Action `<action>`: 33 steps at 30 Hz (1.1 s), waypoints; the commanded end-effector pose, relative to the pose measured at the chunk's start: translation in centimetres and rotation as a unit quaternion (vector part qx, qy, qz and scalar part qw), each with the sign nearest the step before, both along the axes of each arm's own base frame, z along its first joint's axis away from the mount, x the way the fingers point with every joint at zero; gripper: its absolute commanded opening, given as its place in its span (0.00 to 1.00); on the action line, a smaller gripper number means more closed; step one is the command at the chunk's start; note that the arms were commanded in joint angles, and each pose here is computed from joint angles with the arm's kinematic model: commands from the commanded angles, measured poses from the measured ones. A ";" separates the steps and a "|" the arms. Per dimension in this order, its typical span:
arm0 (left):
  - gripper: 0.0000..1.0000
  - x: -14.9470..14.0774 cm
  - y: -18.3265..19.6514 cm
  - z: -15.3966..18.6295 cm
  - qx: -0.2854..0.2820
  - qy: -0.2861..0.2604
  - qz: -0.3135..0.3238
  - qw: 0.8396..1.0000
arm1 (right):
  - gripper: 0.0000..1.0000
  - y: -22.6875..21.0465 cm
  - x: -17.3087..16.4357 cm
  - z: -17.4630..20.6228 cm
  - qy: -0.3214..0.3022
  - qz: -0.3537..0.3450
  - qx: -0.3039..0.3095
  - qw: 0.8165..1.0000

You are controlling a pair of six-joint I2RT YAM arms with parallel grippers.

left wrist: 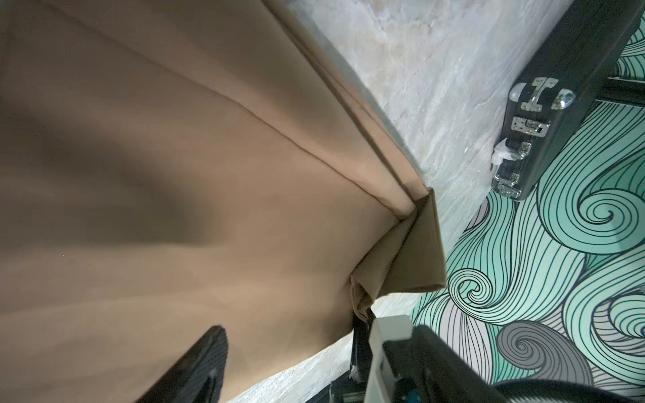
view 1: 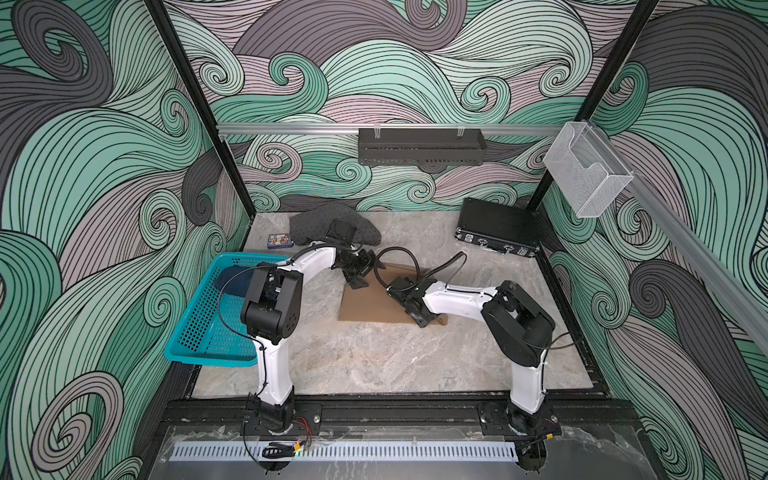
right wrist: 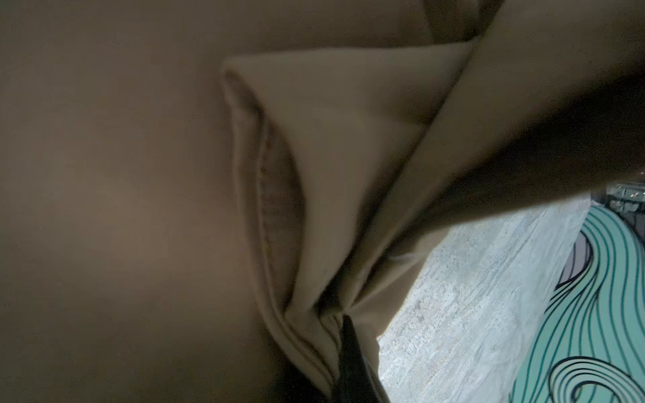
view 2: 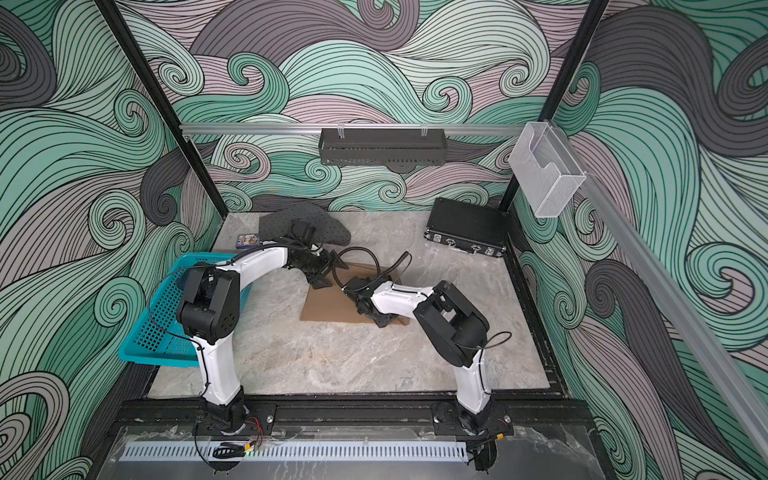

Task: Roll up the skirts
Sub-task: Roll the skirt at the center of the board.

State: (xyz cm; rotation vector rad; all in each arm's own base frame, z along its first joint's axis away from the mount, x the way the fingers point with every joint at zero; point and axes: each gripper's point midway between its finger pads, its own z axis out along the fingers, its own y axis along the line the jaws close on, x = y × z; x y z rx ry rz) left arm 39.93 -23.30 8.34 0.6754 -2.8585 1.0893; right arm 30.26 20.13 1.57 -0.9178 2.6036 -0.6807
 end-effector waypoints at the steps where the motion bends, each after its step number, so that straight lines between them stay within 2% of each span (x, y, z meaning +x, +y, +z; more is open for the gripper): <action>1: 0.83 1.0 -0.8 0.5 -0.034 -0.009 -0.002 0.999 | 0.00 2.7 -0.4 -0.9 0.031 0.042 0.027 0.998; 6: 0.84 1.4 -2.6 0.4 -0.076 -0.008 -0.018 0.997 | 0.00 3.9 -0.5 -1.5 0.057 0.051 0.050 0.996; 10: 0.85 1.3 -3.8 0.7 -0.088 -0.016 -0.040 0.995 | 0.00 4.8 -0.4 -0.8 0.080 0.033 0.109 0.990; 15: 0.86 2.0 -4.3 0.4 -0.118 -0.022 -0.018 0.993 | 0.00 5.5 0.3 -0.1 0.101 0.001 0.189 0.977; 19: 0.86 2.7 -5.3 1.1 -0.168 -0.044 0.005 0.985 | 0.01 5.6 0.9 -0.1 0.111 -0.017 0.235 0.966; 23: 0.87 1.8 -6.2 0.5 -0.173 -0.032 -0.001 0.984 | 0.02 5.6 1.3 0.3 0.109 -0.027 0.272 0.956; 28: 0.87 1.0 -6.9 -0.2 -0.191 -0.027 0.004 0.981 | 0.05 5.7 1.7 0.9 0.101 -0.033 0.305 0.947; 33: 0.85 -0.1 -8.4 -1.1 -0.194 -0.003 -0.022 0.981 | 0.05 5.7 1.7 0.8 0.108 -0.033 0.310 0.944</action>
